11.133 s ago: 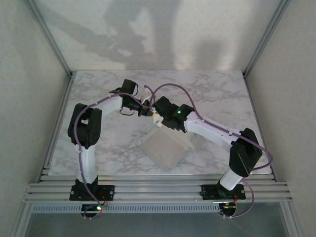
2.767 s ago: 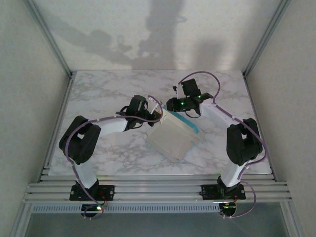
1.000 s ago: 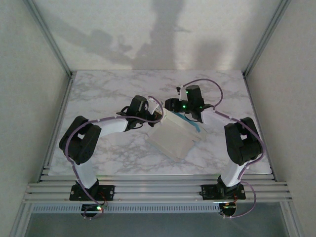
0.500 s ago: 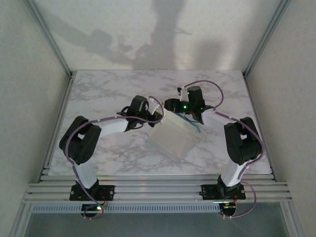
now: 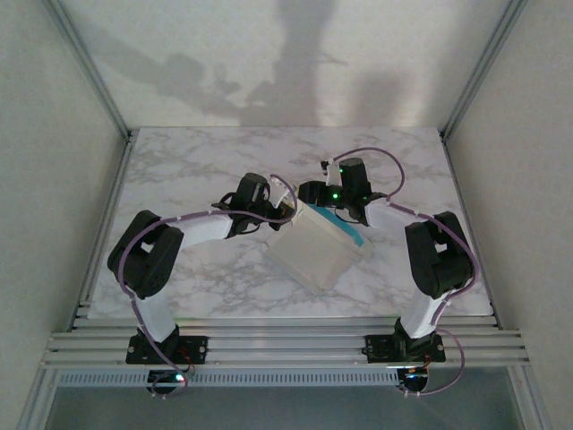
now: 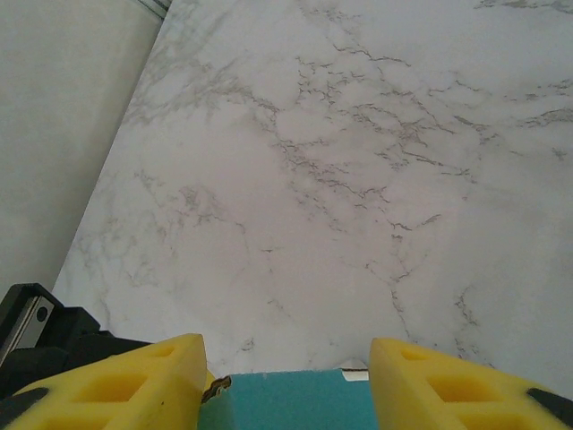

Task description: Fold the paper box

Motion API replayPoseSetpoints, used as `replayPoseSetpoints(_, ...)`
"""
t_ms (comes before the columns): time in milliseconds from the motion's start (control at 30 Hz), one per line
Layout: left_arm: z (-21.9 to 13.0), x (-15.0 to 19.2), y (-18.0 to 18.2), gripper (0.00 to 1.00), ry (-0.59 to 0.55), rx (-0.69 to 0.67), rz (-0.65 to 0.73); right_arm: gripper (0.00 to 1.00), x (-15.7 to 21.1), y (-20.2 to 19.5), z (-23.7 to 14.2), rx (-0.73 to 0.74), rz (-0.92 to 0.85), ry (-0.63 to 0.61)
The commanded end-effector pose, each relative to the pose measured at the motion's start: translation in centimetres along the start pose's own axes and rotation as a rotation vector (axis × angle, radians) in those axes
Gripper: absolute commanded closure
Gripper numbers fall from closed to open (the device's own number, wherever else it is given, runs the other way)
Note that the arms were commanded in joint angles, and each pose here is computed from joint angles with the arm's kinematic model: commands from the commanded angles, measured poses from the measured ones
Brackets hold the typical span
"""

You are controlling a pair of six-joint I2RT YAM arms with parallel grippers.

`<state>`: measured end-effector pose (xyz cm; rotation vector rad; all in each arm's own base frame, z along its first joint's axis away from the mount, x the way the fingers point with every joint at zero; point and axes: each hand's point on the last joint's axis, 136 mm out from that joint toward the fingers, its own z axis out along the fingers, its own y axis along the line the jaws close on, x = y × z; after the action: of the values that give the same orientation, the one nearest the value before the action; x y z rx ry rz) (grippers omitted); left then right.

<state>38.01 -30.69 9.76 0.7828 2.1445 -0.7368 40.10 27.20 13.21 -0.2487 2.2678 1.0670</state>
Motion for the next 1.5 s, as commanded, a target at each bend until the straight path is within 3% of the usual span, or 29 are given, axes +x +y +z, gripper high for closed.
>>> replayPoseSetpoints(0,0.5,5.0,-0.5,0.88,0.173,0.001,-0.051,0.51,2.3,-1.8,0.7,0.043,0.016,0.054)
replayPoseSetpoints(267,-0.2,3.4,-1.2,0.78,0.137,0.025,-0.048,0.52,2.5,-1.8,0.6,0.044,0.013,0.055)
replayPoseSetpoints(400,-1.1,2.3,-1.7,0.62,0.118,0.034,-0.040,0.53,2.6,-1.9,0.5,0.046,0.014,0.058)
replayPoseSetpoints(500,-1.9,2.4,-1.9,0.57,0.129,0.032,-0.036,0.53,2.5,-1.8,0.6,0.042,0.012,0.058)
replayPoseSetpoints(1000,-4.7,3.6,2.5,0.57,0.056,-0.039,-0.200,0.55,2.4,-1.3,0.5,0.012,0.018,0.070)
replayPoseSetpoints(1167,-3.4,3.7,4.4,0.58,0.039,-0.068,-0.216,0.56,2.4,-1.2,0.4,0.001,0.022,0.069)
replayPoseSetpoints(1467,-0.6,1.9,3.9,0.57,0.015,-0.004,-0.124,0.56,2.3,-1.4,0.1,-0.008,0.039,0.067)
